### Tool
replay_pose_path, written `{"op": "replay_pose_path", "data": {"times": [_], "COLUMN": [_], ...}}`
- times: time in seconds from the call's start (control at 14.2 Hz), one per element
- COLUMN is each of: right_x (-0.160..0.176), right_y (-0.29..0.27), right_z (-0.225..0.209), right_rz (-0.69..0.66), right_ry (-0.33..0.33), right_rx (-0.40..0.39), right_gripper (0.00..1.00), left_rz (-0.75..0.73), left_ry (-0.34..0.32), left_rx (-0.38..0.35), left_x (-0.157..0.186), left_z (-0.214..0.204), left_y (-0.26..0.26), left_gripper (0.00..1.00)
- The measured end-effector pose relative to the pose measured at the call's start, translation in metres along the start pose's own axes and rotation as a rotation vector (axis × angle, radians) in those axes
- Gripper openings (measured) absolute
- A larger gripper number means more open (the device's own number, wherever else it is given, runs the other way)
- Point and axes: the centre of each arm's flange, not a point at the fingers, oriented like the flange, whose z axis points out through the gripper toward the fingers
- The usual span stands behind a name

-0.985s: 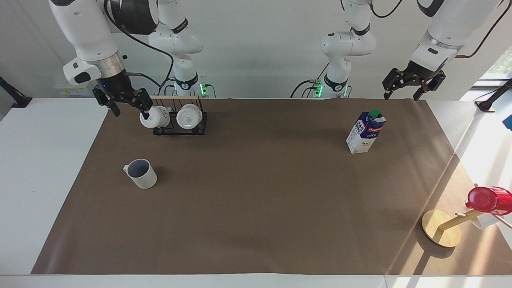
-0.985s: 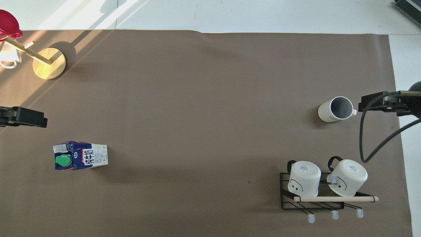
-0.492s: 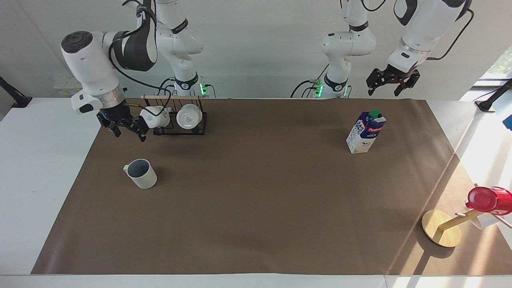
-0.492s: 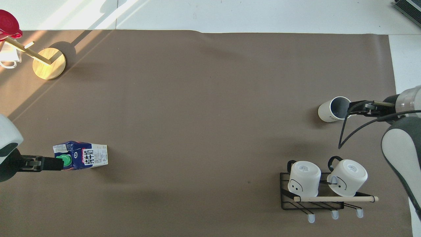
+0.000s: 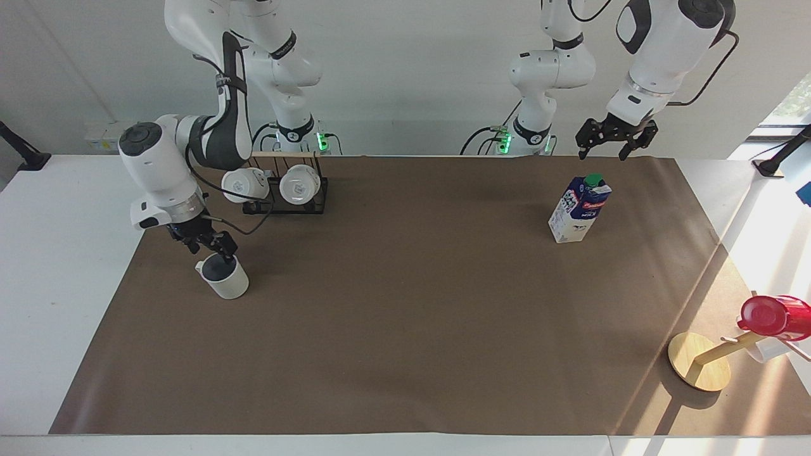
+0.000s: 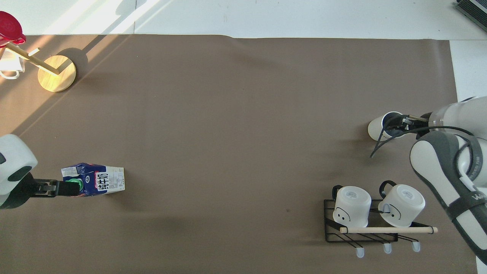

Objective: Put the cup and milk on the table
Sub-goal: 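Reach the right gripper to the dark mug while the left gripper grasps the carton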

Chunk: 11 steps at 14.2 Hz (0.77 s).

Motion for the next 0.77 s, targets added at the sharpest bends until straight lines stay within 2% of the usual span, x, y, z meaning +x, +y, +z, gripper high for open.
{"op": "replay_pose_path", "data": {"times": [0.42,0.63,0.7,0.77], "right_x": [0.0017,0.0017,0.0017,0.0017], "right_y": [0.0026,0.0025,0.0021,0.0012], "right_z": [0.0134,0.0134,0.0133,0.0131], "right_rz": [0.066,0.074,0.074,0.074], "right_ry": [-0.008,-0.008,-0.008,-0.008], "right_rx": [-0.002,-0.002,-0.002,-0.001], "right_gripper": [1.00,0.96,0.88,0.74], "left_rz": [0.010,0.019,0.019,0.019], "left_ry": [0.044,0.045,0.045,0.045], "left_rx": [0.004,0.005,0.005,0.005], "left_x": [0.0056,0.0068,0.0070,0.0071], "left_z": [-0.0029,-0.0019,-0.0017,-0.0016], "left_y": [0.0047,0.0088,0.0089,0.0089], "left_gripper": [1.00,1.00,1.00,1.00]}}
